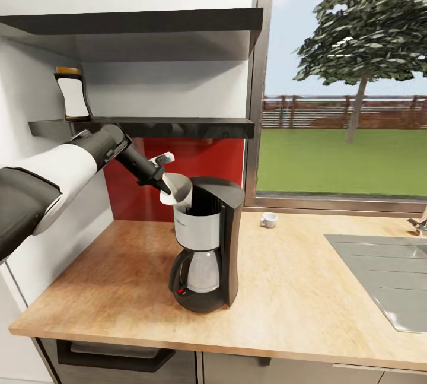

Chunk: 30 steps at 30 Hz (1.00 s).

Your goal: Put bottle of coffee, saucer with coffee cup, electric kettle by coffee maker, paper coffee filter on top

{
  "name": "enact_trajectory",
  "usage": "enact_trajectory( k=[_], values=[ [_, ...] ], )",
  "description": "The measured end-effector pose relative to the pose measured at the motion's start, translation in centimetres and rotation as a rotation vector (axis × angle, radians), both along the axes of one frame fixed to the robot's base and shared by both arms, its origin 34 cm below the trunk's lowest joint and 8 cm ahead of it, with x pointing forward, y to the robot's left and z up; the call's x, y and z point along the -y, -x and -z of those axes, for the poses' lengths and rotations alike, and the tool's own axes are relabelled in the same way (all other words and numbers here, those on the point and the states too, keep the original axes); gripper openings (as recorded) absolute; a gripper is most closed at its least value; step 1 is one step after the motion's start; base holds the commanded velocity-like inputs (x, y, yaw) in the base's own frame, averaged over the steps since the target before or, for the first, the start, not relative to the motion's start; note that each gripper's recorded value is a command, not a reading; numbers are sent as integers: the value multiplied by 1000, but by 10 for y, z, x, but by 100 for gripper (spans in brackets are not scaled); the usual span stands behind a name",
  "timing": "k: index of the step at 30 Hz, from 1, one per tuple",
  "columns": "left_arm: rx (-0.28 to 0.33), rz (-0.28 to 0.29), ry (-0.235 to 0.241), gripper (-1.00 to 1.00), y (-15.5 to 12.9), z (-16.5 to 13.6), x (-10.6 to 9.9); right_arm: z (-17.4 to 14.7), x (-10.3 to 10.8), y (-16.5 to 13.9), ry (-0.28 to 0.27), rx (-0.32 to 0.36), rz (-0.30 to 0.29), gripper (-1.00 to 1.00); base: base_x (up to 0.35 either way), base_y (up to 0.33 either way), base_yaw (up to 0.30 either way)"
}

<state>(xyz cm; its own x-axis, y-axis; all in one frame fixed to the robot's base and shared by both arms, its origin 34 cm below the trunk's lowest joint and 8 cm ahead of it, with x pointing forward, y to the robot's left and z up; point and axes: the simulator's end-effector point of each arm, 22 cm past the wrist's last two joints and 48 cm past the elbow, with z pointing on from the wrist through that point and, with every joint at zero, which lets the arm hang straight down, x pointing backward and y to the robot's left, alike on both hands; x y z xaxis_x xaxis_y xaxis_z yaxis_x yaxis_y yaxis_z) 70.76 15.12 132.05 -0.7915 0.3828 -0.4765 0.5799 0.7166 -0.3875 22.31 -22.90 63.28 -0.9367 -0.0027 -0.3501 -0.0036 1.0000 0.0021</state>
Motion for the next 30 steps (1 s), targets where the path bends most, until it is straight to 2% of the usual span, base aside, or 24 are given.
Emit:
enact_trajectory(
  k=[6, 12, 30],
  values=[
    [-5, 5, 4, -100, 1, 3, 3, 0, 0, 0, 1, 0, 0, 100, 17, 0, 0],
    [-4, 7, 0, -100, 2, 3, 4, 0, 0, 0, 0, 0, 0, 100, 178, 52, 0],
    [-7, 15, -8, -100, 2, 6, 8, 0, 0, 0, 0, 0, 0, 100, 22, 2, 0]
  ],
)
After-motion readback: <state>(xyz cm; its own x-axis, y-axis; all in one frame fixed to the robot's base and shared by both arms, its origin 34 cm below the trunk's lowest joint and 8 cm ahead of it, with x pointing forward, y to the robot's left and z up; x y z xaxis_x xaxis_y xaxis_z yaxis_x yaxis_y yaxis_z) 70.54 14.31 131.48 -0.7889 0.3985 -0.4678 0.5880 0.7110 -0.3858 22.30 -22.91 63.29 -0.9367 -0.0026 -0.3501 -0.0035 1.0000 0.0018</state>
